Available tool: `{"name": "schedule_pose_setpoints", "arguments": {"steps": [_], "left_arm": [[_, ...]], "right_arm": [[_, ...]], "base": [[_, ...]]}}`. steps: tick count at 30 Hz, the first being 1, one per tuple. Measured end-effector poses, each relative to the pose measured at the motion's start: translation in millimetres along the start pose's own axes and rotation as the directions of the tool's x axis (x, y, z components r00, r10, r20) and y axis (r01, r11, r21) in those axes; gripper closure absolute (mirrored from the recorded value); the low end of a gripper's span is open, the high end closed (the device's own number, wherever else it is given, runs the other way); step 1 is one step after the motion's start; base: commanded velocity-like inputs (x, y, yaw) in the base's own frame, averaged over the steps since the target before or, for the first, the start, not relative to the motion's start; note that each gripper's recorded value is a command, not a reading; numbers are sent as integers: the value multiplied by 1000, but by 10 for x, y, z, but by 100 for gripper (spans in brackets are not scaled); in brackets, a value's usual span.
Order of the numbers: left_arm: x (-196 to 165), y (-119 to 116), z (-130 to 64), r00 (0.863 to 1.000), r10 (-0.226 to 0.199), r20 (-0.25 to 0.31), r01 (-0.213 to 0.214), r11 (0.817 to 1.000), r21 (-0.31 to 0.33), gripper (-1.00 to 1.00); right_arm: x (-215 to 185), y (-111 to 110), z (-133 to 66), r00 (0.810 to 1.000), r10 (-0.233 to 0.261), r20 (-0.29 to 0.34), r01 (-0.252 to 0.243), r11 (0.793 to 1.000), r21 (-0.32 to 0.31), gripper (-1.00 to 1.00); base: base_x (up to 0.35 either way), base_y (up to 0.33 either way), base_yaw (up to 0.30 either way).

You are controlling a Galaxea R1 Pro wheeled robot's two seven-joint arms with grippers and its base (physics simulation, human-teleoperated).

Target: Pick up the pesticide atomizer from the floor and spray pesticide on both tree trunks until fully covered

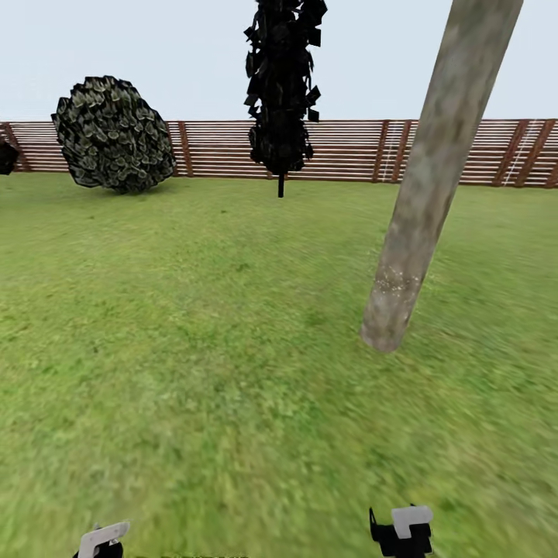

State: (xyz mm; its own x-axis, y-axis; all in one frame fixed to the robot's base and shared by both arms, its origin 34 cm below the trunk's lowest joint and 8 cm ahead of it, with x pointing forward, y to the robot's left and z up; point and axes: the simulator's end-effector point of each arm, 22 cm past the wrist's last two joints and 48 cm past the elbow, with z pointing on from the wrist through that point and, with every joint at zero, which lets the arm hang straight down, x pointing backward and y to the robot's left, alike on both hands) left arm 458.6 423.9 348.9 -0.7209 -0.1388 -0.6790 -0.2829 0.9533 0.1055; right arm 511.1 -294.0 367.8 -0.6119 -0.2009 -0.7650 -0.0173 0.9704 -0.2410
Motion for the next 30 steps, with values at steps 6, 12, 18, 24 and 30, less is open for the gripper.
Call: {"name": "schedule_pose_setpoints", "arguments": {"steps": [6, 12, 18, 24, 30], "left_arm": [[-1, 0, 0, 1000, 0, 0, 0, 1000, 0, 100], [0, 0, 0, 1000, 0, 0, 0, 1000, 0, 100], [0, 0, 0, 1000, 0, 0, 0, 1000, 0, 100], [1, 0, 0, 1000, 0, 0, 0, 1000, 0, 100], [4, 11, -1, 1000, 0, -1, 0, 1000, -1, 100]], "right_arm": [[-1, 0, 0, 1000, 0, 0, 0, 1000, 0, -100], [46, 23, -20, 1000, 0, -10, 0, 1000, -6, -100], [60, 31, -27, 1000, 0, -14, 0, 1000, -7, -100], [61, 32, -27, 1000, 0, -14, 0, 1000, -8, -100], [61, 35, -27, 1000, 0, -14, 0, 1000, -8, -100]], "base": [[0, 0, 281], [0, 0, 281], [0, 0, 281], [0, 0, 281], [0, 0, 281]]}}
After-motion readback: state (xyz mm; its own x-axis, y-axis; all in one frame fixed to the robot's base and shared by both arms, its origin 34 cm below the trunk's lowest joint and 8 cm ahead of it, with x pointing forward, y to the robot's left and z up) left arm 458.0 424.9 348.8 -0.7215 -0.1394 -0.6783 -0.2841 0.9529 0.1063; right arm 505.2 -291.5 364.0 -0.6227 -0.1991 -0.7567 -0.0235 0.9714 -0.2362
